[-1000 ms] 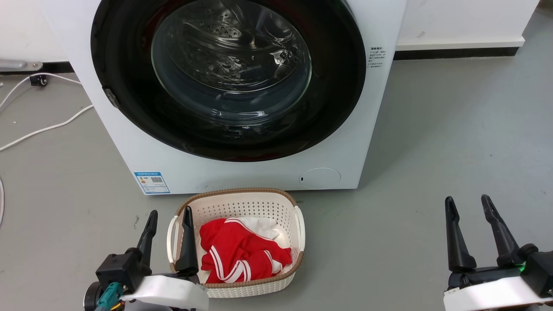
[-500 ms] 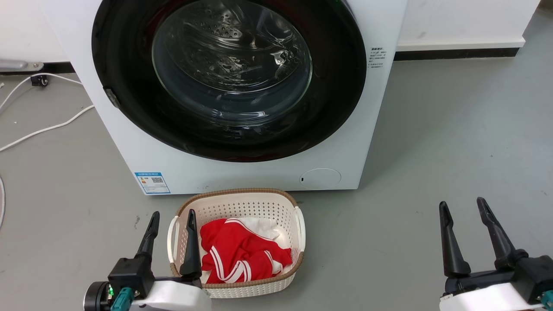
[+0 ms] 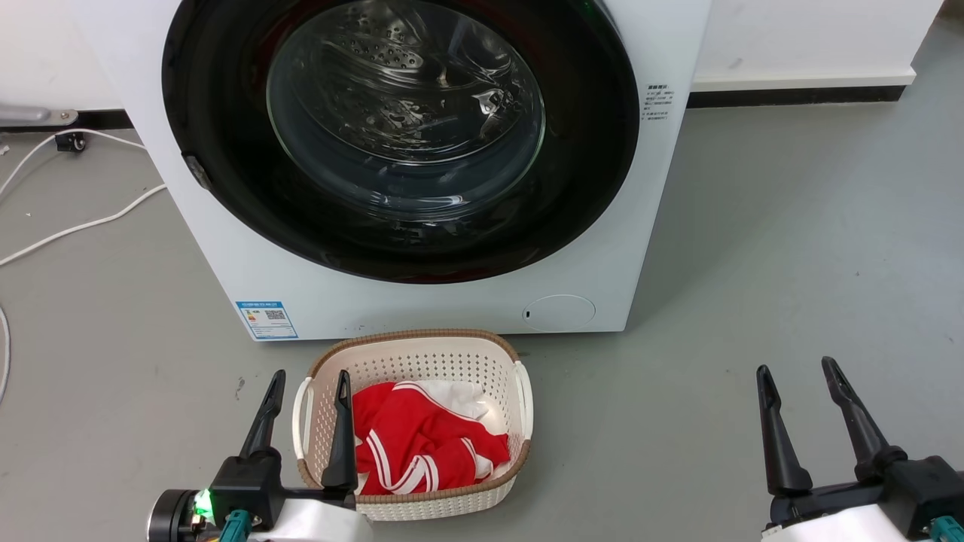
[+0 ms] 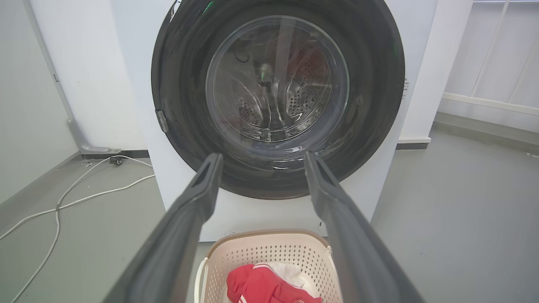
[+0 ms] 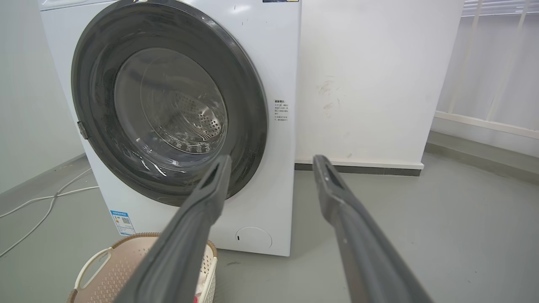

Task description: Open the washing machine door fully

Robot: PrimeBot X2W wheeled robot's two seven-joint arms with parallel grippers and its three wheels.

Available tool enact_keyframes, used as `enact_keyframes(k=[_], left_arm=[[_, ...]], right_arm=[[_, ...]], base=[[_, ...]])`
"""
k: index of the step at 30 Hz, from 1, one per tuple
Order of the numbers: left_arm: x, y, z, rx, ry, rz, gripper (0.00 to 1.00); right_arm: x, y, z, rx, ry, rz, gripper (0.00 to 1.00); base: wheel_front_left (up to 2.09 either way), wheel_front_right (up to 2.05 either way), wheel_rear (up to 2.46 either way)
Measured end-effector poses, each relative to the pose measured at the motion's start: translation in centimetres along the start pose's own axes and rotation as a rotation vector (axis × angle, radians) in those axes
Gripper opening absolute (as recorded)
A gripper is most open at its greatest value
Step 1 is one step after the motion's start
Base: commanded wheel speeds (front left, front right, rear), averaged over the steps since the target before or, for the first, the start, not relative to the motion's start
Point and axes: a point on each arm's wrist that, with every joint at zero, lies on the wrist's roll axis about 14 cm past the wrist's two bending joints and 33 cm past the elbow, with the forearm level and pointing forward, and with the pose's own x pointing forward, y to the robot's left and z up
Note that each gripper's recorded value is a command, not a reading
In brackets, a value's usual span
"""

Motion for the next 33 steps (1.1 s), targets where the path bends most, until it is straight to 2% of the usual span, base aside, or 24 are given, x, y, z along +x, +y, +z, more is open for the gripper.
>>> enact_keyframes(k=[20,21,22,24,26,29,33], left_arm=[[-0.3,0.2,-0.3,0.004,0.009,0.010,1.00],[-0.3,0.2,-0.3,0.004,0.009,0.010,1.00],[-0.3,0.2,-0.3,0.004,0.010,0.010,1.00],[-0.3,0.2,-0.4,0.003,0.011,0.009,1.00],[-0.2,0.2,-0.4,0.003,0.012,0.009,1.00],[-0.2,0.2,-0.5,0.003,0.014,0.007,1.00],[-0.2,0.2,-0.5,0.001,0.016,0.006,1.00]], right_arm=[[-0.2,0.3,-0.6,0.052,0.016,0.000,1.00],[-0.2,0.3,-0.6,0.057,0.014,0.000,0.27],[-0.2,0.2,-0.5,0.071,0.009,-0.005,0.00],[-0.2,-0.1,-0.4,0.111,0.003,-0.022,0.00],[-0.3,-1.1,-0.4,0.229,-0.010,-0.071,0.00],[-0.4,-1.7,-0.3,0.446,-0.035,-0.123,0.00],[-0.4,-2.8,-0.3,0.822,-0.094,-0.213,0.00]], base=[[0.00,0.00,0.00],[0.00,0.00,0.00],[0.00,0.00,0.00],[0.00,0.00,0.00],[0.00,0.00,0.00],[0.00,0.00,0.00],[0.00,0.00,0.00]])
